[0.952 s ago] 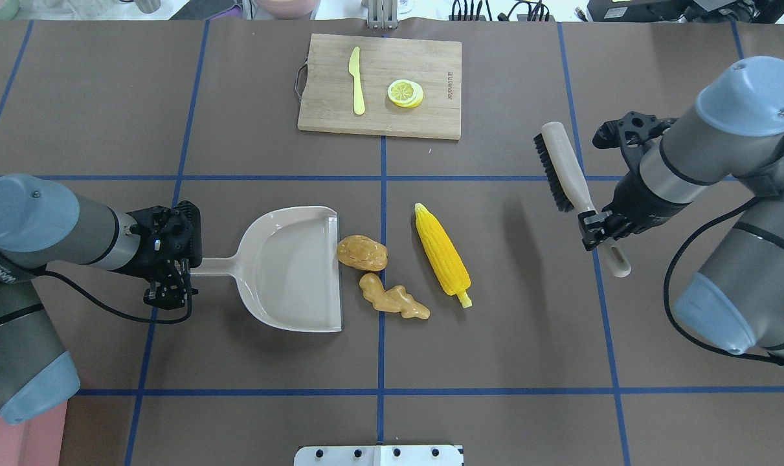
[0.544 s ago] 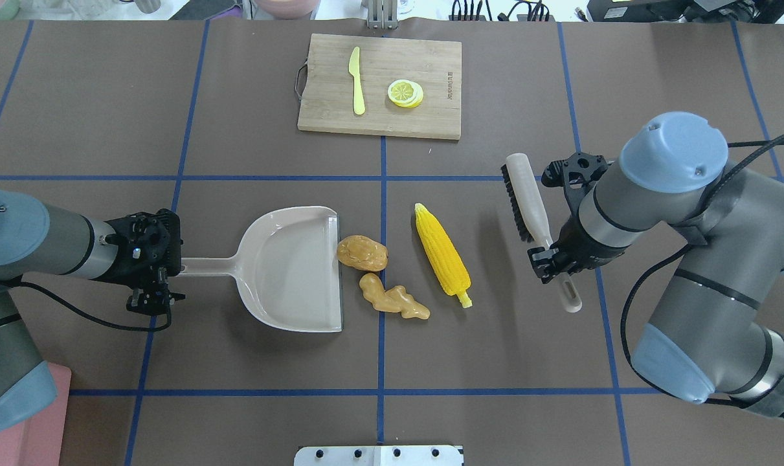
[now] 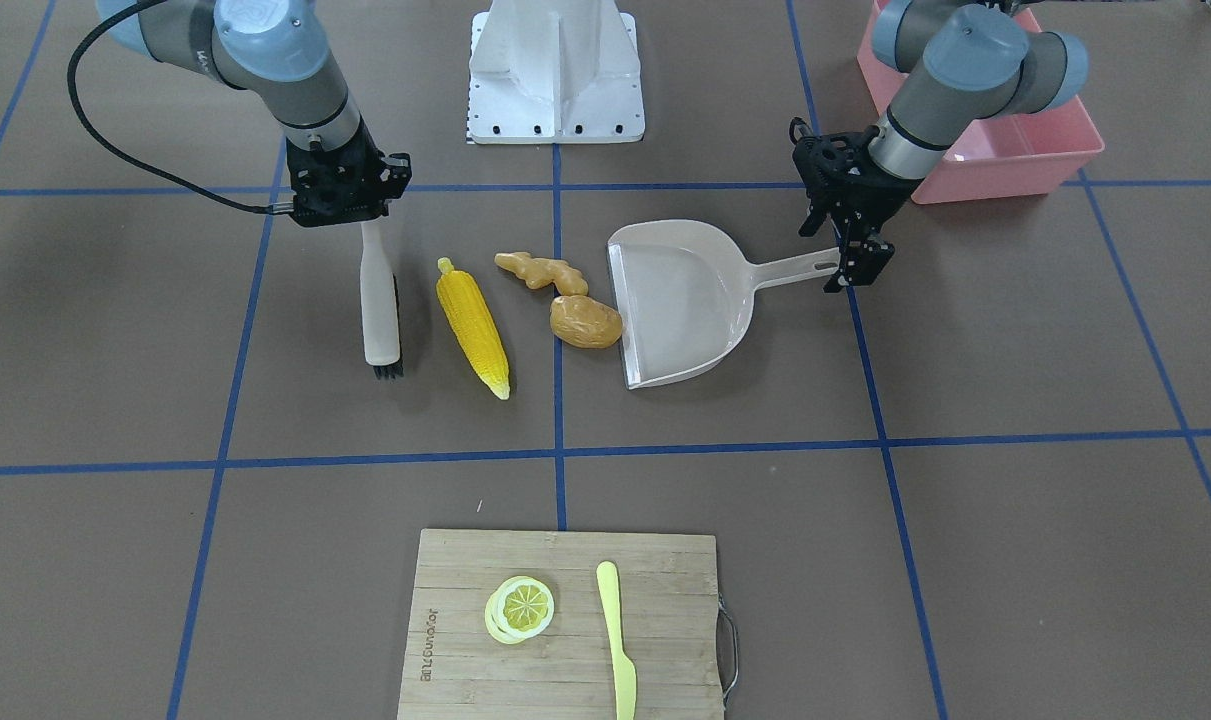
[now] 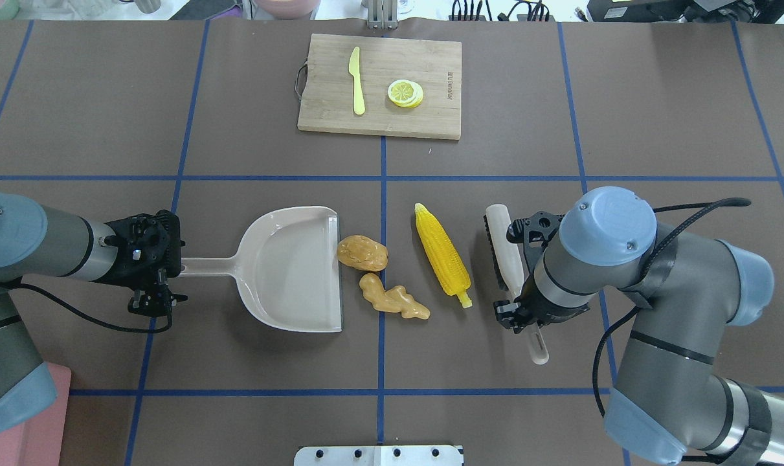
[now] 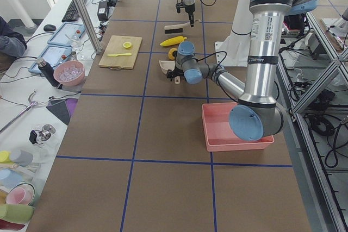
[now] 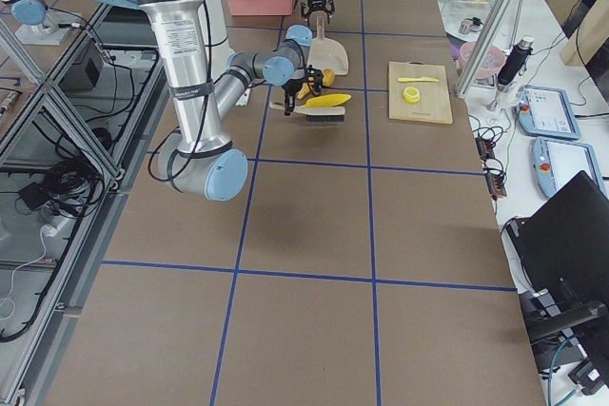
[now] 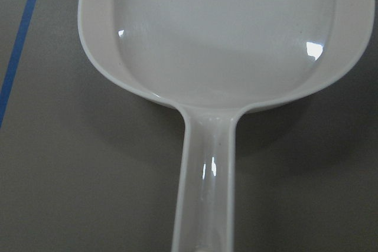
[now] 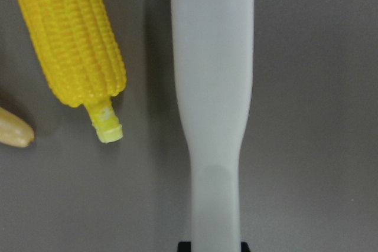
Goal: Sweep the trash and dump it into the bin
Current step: 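Lower the brush with the right gripper beside the corn cob, then sweep the corn, potato and ginger into the dustpan with the right gripper's brush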
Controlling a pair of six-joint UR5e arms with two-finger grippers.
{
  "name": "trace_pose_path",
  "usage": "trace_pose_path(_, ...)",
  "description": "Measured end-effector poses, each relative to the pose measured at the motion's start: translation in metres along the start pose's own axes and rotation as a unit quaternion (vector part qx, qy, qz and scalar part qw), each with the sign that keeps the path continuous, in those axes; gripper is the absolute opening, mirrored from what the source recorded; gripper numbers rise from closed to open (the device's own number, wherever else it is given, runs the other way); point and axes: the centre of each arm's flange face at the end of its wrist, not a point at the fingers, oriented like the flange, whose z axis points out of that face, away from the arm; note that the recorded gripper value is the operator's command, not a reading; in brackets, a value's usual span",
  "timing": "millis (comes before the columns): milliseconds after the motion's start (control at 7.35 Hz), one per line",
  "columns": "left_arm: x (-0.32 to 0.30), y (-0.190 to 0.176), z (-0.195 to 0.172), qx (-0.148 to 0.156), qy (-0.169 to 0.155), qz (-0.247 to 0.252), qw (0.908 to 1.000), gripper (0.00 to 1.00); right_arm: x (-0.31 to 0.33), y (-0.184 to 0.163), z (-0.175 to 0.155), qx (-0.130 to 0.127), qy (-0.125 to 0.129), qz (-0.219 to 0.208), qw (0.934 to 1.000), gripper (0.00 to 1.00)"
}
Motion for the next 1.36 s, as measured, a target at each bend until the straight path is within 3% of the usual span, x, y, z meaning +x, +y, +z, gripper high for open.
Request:
trace_pose_path(544,0.004,-0.003,0.000,0.013,0.014,-0.005,0.9998,0.93,-0.057,0.005,0.022,-0.005,-0.011,0.015,0.9998,0.00)
trace_pose_path(952,0.003,-0.005,0.005,0.012,0.015,-0.013,0.9997,0.94,-0.099,-0.008,0.026,0.001,-0.040,0.029,0.9988,0.00)
trace_pose_path(1360,0.003,-0.011,0.005,0.017,0.015,-0.011,0.9997,0.94,-0.142,-0.016,0.024,0.007,-0.086,0.038,0.9955,0.00)
